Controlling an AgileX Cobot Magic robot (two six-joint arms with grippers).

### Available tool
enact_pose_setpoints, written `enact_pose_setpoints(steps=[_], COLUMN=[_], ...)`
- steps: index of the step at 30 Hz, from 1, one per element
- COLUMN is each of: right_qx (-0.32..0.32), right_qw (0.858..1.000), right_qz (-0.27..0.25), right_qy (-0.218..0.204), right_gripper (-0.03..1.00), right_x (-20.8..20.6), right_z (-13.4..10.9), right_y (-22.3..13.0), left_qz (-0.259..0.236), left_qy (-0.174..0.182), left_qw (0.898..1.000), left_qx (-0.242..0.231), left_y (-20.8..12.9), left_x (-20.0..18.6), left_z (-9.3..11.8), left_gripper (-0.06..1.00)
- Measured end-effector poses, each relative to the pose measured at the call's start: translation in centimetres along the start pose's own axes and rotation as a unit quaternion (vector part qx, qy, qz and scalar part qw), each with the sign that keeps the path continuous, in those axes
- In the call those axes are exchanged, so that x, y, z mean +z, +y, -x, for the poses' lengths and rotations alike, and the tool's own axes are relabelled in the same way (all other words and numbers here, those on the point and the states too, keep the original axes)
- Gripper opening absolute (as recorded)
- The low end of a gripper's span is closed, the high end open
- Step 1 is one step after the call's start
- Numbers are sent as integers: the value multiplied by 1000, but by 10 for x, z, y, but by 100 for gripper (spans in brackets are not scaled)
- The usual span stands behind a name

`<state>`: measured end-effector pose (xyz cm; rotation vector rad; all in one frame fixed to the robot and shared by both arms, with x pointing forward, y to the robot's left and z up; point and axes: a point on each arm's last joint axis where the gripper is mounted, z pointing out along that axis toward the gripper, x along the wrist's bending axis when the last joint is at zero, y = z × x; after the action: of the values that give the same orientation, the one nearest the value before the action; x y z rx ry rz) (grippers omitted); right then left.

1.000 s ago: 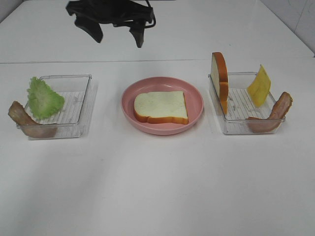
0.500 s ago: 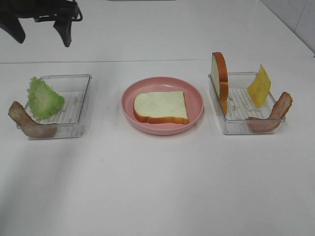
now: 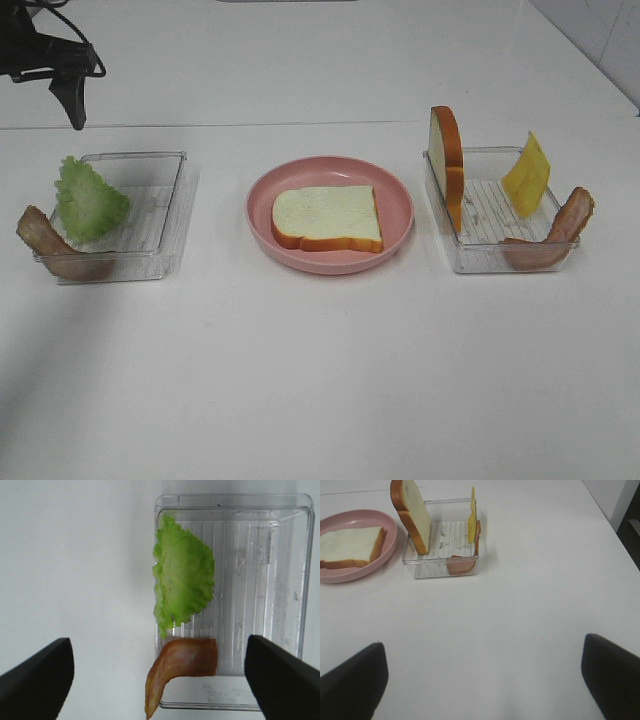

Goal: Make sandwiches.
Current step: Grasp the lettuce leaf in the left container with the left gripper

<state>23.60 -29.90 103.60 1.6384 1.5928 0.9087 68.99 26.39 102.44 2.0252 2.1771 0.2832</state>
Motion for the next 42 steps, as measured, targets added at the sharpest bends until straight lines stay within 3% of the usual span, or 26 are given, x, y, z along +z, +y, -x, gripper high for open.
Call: enact_pose_setpoints(steps=[12,35,39,42], right_qx=[1,1,1,1], right_qw=[1000,1000,1000,1000], right_qz=[0,0,0,0], right_qy=[2,2,2,2], right_gripper=[98,98,98,98], right_x=[0,0,0,0], right_z=[0,0,0,0], right_y=[0,0,0,0], left_qz=[-69,-57,-59,-61], left_qy=[15,8,9,8], left_qw=[997,998,998,998], left_qx=[13,10,10,10], left_y=[-1,17,17,16], left_x=[69,93,95,97], left_z=[2,8,8,8], left_gripper=[87,87,85,78])
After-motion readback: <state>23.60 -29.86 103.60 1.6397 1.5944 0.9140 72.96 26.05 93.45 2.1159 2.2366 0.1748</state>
